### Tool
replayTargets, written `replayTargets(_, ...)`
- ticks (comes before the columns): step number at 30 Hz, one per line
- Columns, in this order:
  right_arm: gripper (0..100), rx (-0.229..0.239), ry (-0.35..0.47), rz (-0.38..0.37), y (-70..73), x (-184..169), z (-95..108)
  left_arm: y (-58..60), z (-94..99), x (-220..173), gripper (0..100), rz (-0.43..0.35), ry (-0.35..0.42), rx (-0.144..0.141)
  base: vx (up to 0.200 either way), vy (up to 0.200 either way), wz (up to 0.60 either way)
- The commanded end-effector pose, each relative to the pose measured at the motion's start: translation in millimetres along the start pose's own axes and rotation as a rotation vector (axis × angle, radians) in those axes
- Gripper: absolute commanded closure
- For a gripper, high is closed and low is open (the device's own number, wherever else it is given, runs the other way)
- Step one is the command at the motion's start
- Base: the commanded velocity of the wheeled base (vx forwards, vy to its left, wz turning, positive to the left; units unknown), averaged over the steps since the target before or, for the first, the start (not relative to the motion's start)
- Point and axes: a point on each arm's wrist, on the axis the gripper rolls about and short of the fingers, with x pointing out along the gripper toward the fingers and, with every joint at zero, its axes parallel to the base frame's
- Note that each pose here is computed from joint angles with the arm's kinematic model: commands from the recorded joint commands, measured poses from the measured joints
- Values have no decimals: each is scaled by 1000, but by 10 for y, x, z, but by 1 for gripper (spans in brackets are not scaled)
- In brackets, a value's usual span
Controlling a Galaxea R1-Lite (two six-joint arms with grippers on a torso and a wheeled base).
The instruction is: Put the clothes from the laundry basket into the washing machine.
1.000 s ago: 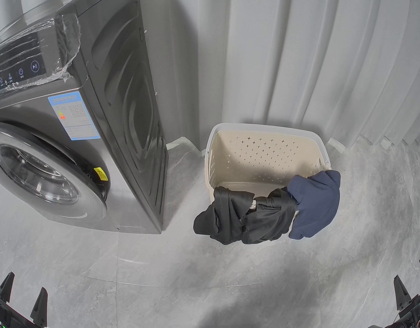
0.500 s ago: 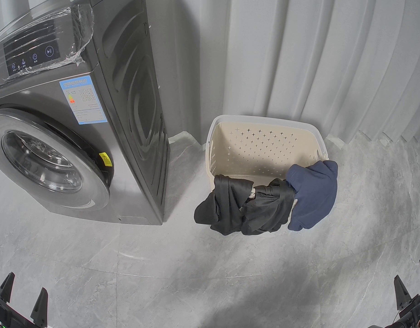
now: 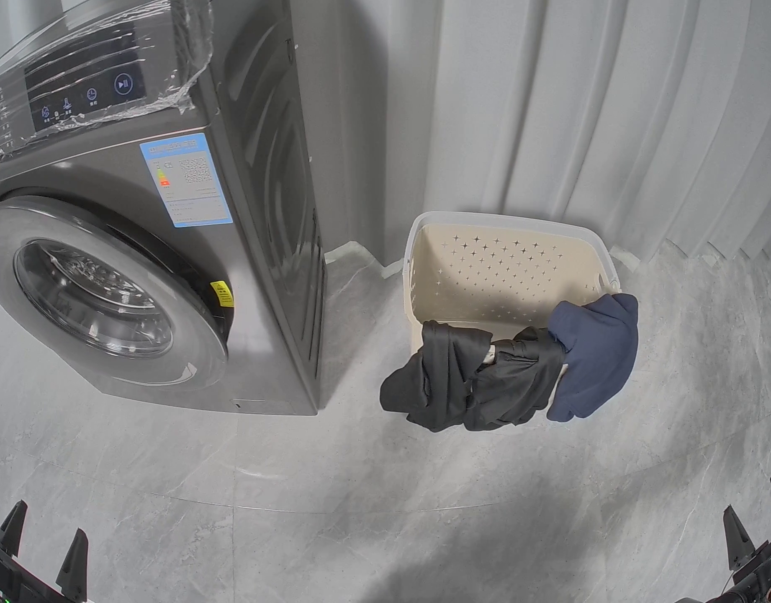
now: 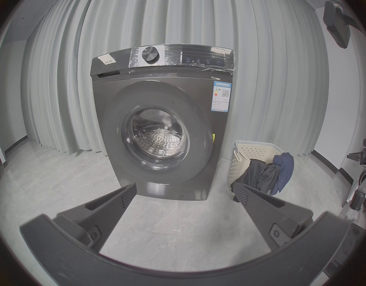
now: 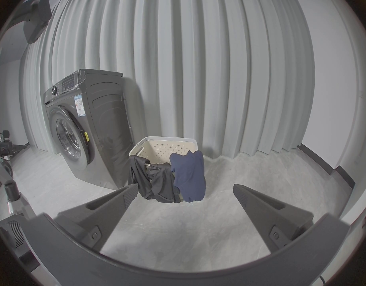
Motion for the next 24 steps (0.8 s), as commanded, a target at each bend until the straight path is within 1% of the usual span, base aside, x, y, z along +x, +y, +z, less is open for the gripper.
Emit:
replayTargets(1, 0, -1, 3, 1, 0, 2, -52, 3, -53, 0, 0, 1, 1, 1, 0, 200, 0)
replayTargets(24, 0, -1, 3, 1, 0, 2, -52, 3, -53, 0, 0, 1, 1, 1, 0, 200, 0)
